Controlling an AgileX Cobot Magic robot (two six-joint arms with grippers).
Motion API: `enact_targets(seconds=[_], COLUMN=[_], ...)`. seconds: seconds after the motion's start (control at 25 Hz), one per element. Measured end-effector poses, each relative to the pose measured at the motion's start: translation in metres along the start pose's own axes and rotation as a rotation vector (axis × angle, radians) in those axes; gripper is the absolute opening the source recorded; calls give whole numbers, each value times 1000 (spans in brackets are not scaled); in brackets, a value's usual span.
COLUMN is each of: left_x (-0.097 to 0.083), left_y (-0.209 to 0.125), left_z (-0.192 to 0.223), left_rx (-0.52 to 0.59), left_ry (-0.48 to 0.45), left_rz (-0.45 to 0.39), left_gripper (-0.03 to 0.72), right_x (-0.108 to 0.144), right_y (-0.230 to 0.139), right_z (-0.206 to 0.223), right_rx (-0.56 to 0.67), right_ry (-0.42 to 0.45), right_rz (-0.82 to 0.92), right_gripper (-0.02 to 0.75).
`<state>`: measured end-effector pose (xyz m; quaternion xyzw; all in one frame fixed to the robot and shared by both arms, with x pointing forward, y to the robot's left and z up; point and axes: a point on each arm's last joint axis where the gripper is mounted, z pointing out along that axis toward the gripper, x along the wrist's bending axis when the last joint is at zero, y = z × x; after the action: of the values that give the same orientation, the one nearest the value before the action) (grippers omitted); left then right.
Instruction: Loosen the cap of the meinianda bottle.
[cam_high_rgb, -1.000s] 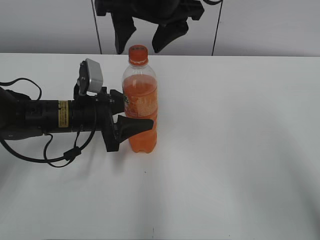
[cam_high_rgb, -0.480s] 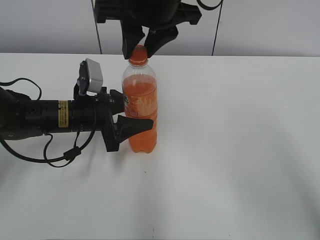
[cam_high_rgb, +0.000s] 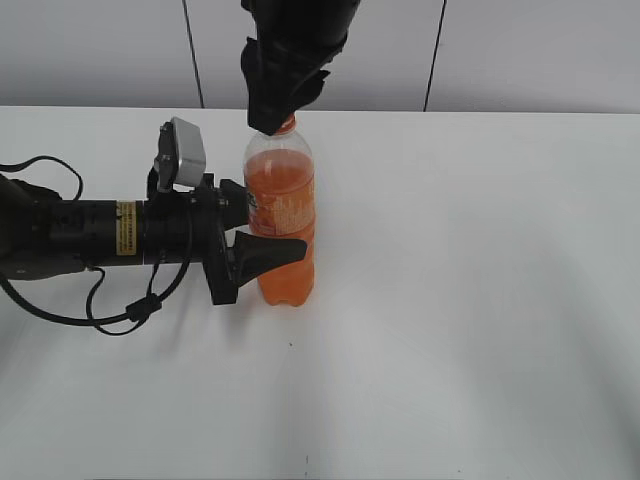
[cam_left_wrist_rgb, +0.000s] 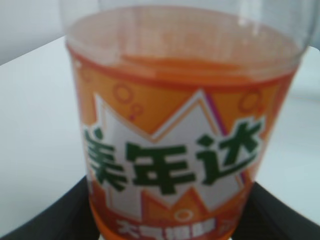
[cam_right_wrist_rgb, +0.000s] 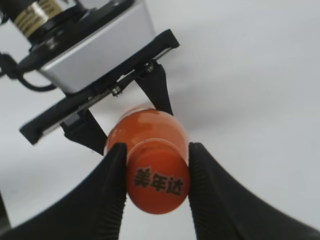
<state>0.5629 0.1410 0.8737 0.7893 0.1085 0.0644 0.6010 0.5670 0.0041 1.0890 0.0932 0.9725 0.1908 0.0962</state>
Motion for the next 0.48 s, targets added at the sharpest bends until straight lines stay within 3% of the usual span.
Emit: enact_targets(seconds=[0.08,0.24,0.48], left_x=[0,0,0], left_y=[0,0,0], left_z=[0,0,0], left_rx=[0,1,0], left_ry=[0,1,5], left_rz=[0,1,0], left_gripper=[427,427,427], right_x=[0,-1,-1], right_y=[-1,-2,-2], right_z=[0,0,-1], right_rx=[8,26,36], right_ry=[-2,-11,-14], right_rz=[-192,-411,-543], right_gripper=[279,279,280])
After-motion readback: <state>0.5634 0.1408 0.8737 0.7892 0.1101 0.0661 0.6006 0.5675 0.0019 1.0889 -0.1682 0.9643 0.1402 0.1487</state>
